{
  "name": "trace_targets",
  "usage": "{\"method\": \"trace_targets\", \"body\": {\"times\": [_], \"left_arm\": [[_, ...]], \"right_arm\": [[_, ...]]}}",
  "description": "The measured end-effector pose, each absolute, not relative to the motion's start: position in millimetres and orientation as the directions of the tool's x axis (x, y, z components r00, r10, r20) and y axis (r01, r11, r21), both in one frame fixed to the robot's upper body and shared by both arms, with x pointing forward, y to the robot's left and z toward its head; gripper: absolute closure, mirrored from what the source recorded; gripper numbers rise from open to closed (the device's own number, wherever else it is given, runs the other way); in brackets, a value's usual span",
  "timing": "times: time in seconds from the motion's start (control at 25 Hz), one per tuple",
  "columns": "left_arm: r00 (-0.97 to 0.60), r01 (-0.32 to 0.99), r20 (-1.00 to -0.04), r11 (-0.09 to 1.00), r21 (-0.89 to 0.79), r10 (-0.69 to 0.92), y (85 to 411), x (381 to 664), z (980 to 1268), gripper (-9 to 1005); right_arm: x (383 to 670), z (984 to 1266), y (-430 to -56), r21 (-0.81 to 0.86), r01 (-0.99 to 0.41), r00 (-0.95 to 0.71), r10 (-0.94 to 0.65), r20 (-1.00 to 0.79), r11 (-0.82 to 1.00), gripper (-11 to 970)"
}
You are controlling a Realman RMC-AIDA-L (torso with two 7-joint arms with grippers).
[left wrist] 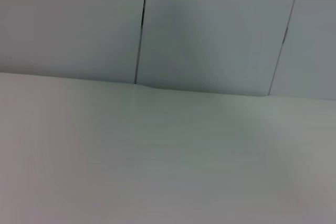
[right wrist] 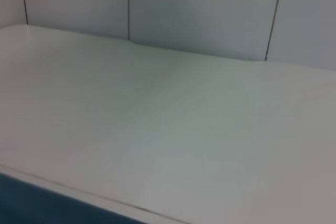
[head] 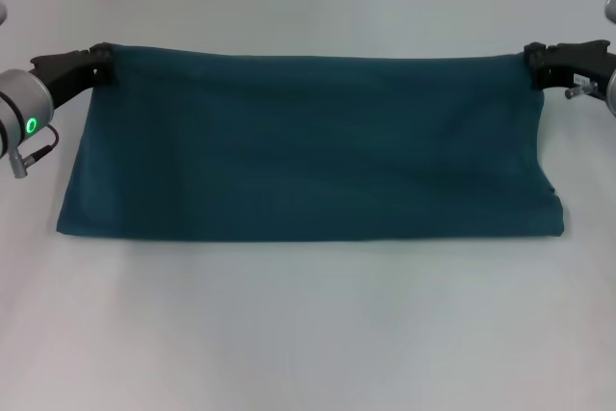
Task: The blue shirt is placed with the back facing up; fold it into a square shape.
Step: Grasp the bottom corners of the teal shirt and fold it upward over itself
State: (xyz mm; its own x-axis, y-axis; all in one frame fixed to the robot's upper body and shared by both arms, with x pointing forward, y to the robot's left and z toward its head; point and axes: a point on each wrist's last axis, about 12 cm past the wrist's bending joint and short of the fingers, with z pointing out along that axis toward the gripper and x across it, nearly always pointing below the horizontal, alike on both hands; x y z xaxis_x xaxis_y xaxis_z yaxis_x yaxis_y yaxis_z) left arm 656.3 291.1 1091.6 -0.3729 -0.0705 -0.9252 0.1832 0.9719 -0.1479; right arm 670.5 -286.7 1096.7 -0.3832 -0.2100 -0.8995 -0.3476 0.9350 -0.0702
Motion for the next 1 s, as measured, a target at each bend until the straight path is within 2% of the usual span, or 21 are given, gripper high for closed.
{"method": "trace_targets", "body": {"times": [0.32,0.36,0.56,0.72,0.8,0.92,1.0], "left_arm": [[-0.37,0.166,-0.926,0.975,-0.146,-0.076,287.4,653.1,1086.1,925],[-0.369,0.147,-0.925,0.977,-0.152,-0.088,288.2,653.0,1085.5,888],[-0.365,0.087,-0.921,0.981,-0.175,-0.132,293.3,651.0,1082.5,705],[-0.355,0.052,-0.92,0.979,-0.195,-0.165,303.1,647.4,1081.2,620],[-0.349,0.041,-0.919,0.976,-0.214,-0.186,310.3,645.2,1081.4,577],[-0.341,0.05,-0.91,0.963,-0.266,-0.234,319.2,637.6,1079.2,514],[-0.338,0.074,-0.902,0.948,-0.31,-0.269,323.1,630.5,1077.4,471]], "right_arm": [[669.5,1088.4,-279.2,-0.133,-0.348,-0.391,-0.273,-0.879,0.928,905],[669.8,1088.8,-280.6,-0.134,-0.334,-0.391,-0.267,-0.881,0.933,904],[670.7,1092.7,-288.5,-0.112,-0.288,-0.383,-0.222,-0.897,0.951,722],[670.8,1095.5,-293.2,-0.089,-0.276,-0.38,-0.194,-0.904,0.957,564],[670.4,1099.5,-298.1,-0.039,-0.266,-0.379,-0.142,-0.914,0.963,483],[663.5,1102.9,-308.2,0.086,-0.273,-0.393,-0.029,-0.919,0.958,231],[655.6,1103.2,-316.4,0.166,-0.284,-0.41,0.037,-0.912,0.944,201]]}}
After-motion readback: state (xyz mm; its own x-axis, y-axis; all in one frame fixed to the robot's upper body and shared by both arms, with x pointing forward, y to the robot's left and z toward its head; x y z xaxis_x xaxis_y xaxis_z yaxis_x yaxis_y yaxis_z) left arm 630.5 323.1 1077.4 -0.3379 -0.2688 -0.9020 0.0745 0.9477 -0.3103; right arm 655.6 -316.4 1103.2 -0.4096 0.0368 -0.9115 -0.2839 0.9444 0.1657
